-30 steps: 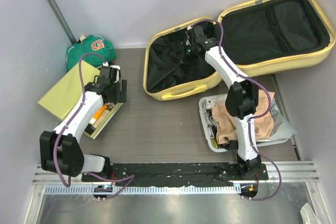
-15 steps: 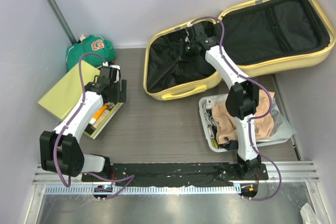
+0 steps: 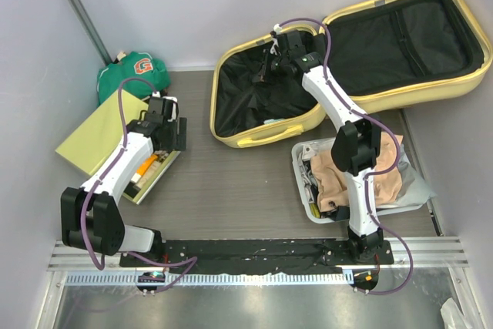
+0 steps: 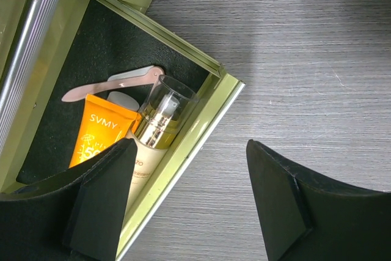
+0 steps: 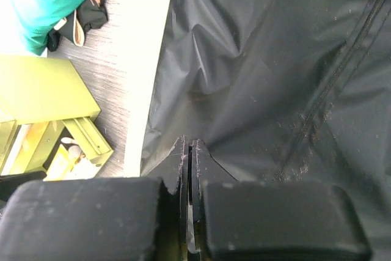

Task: Open, take out, and arrange the luggage
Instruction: Close the drawer in the storage box.

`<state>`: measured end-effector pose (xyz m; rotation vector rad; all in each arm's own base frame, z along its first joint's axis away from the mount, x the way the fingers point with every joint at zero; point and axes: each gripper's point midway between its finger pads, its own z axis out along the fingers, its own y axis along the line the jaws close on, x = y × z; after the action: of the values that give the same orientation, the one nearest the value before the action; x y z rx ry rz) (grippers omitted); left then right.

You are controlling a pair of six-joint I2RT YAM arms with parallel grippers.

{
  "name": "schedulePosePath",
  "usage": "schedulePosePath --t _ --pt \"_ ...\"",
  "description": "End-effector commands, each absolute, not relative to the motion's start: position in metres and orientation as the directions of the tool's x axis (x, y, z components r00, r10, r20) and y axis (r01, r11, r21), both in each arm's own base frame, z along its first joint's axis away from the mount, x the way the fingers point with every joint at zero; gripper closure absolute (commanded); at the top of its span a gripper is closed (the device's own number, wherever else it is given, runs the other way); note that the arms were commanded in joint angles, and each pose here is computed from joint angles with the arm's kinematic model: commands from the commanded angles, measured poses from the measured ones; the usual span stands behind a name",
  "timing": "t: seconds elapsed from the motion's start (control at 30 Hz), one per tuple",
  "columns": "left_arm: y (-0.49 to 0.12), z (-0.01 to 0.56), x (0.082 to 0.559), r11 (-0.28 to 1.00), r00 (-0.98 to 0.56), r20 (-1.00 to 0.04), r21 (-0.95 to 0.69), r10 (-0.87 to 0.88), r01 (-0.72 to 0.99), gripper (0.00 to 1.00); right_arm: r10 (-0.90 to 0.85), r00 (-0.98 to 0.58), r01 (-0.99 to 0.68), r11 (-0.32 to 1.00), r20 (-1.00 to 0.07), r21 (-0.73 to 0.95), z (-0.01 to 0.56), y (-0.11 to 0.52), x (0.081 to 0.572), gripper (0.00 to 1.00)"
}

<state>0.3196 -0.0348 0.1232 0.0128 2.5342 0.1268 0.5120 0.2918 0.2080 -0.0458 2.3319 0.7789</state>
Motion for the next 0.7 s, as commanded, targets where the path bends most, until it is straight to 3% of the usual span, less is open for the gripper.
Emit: schedulePosePath --t 0.0,0.13,0.17,0.2,0.23,0.33,0.37,0.67 --pt "-0.035 0.140 0.336 0.996 -0.780 -0.625 0.088 0.030 -0.032 0.22 0.167 -0.630 -0.382 0.784 -0.758 0.490 0.291 0.303 0.512 0.99" --pt "-0.036 0.139 0.338 0.996 -0.782 -0.623 0.084 0.029 -0.030 0.23 0.127 -0.610 -0.402 0.802 -0.782 0.443 0.293 0.309 0.509 0.99" --pt "-0.037 0.138 0.338 0.996 -0.784 -0.620 0.084 0.029 -0.029 0.23 0.129 -0.612 -0.393 0.806 -0.780 0.442 0.291 0.308 0.510 0.95" --pt "-0.037 0.138 0.339 0.996 -0.783 -0.621 0.084 0.029 -0.029 0.23 0.128 -0.617 -0.385 0.811 -0.776 0.440 0.287 0.307 0.510 0.90" --pt "-0.037 0.137 0.339 0.996 -0.786 -0.618 0.083 0.030 -0.028 0.23 0.131 -0.615 -0.376 0.818 -0.777 0.436 0.286 0.305 0.511 0.75" --pt "-0.038 0.139 0.340 0.997 -0.785 -0.619 0.079 0.031 -0.023 0.23 0.140 -0.612 -0.366 0.822 -0.778 0.436 0.288 0.303 0.512 0.50" --pt "-0.040 0.138 0.339 0.997 -0.785 -0.618 0.071 0.031 -0.017 0.23 0.143 -0.609 -0.363 0.825 -0.780 0.434 0.289 0.302 0.512 0.47" --pt "-0.045 0.116 0.324 0.999 -0.813 -0.583 0.039 -0.004 -0.033 0.23 0.163 -0.539 -0.331 0.861 -0.826 0.385 0.310 0.278 0.523 0.44"
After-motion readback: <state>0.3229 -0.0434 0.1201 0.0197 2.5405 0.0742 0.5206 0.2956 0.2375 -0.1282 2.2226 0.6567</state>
